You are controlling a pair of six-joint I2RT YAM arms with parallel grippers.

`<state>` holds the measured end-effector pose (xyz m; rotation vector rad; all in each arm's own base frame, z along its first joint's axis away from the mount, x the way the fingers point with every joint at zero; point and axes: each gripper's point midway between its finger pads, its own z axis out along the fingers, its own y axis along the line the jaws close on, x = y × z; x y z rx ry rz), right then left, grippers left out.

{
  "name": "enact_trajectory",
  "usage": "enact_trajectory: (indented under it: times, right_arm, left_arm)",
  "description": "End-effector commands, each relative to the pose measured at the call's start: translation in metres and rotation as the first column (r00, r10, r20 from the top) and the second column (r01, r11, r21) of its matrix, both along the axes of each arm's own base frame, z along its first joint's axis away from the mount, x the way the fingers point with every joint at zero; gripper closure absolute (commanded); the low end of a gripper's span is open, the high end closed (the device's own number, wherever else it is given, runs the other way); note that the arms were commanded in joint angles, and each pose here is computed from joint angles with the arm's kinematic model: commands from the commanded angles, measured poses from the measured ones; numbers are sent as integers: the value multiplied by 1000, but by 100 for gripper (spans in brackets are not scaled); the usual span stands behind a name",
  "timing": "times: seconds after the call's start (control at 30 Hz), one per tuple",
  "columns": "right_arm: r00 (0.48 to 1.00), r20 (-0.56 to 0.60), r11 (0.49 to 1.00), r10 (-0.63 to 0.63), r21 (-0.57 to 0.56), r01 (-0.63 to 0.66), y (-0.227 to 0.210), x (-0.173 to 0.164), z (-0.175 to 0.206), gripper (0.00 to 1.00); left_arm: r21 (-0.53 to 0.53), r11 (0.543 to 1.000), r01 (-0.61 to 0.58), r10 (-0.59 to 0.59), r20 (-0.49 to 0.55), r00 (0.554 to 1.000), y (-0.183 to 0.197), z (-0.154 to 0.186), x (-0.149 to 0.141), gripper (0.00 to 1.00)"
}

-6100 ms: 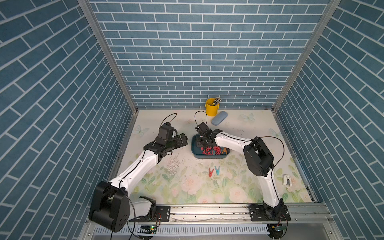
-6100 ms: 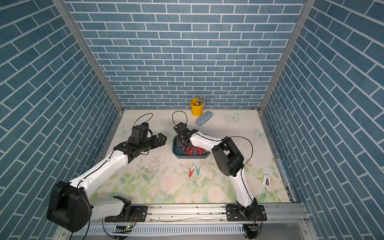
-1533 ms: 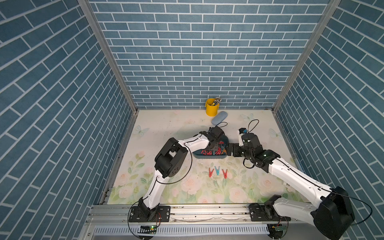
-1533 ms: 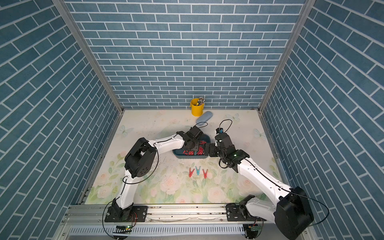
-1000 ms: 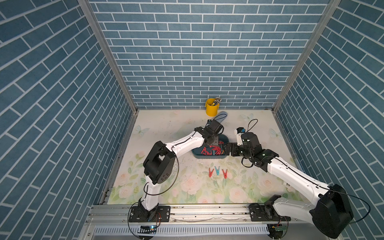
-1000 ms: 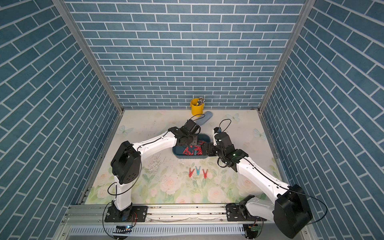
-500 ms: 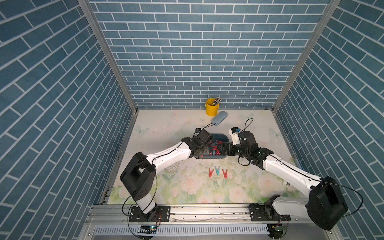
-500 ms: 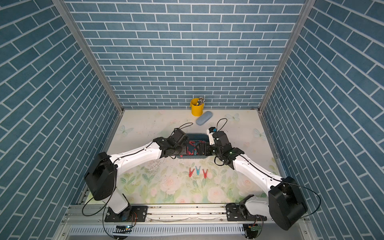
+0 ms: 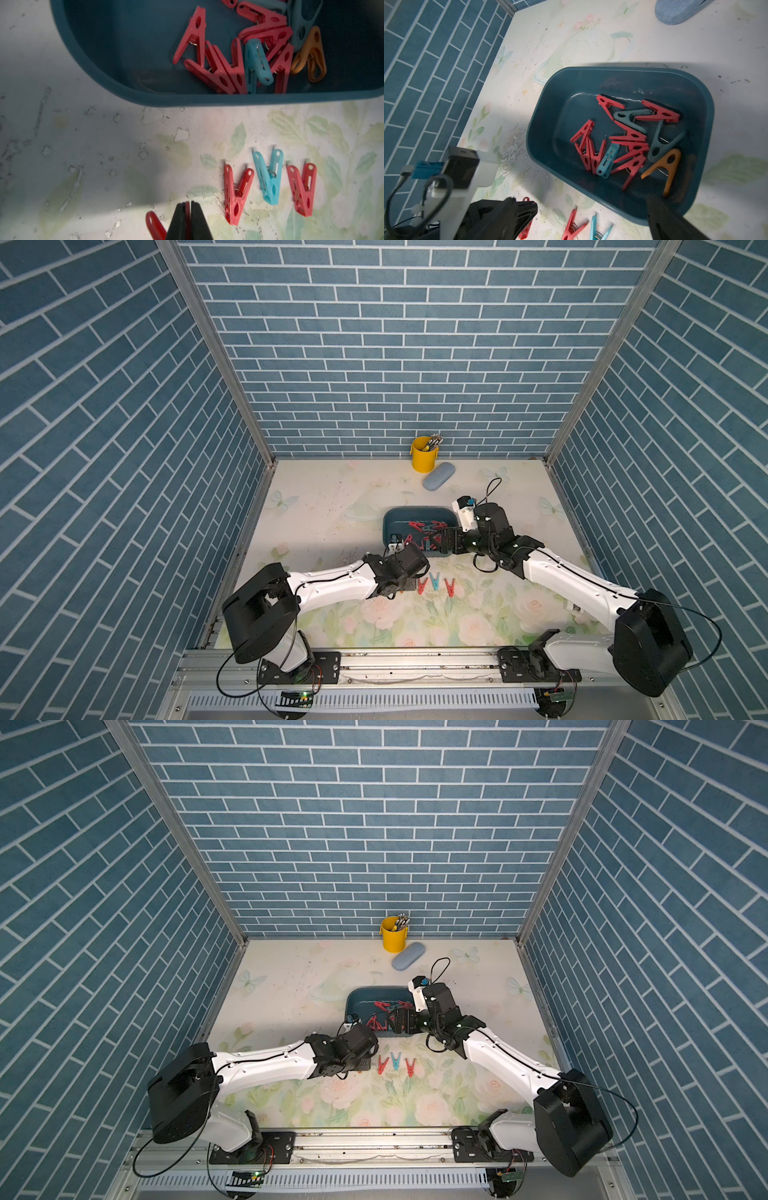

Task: Take the clothespins out of the storage box
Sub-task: Place the clothespin at the center of the board.

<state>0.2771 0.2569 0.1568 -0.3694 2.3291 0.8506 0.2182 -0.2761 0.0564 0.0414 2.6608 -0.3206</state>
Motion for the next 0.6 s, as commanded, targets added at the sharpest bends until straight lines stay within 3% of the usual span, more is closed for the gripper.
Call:
enact_trajectory:
  times: [0.0,0.57]
  right_arm:
    - [1000,1,1000,-3,-3,3,-4,-10,1,1]
    - [1000,4,999,-29,-16,29,-15,-29,1,0]
  left_arm:
    - [-7,1000,-1,1,21,1000,-11,-7,-1,95]
    - [53,998,21,-23,24,999,-28,-31,2,94]
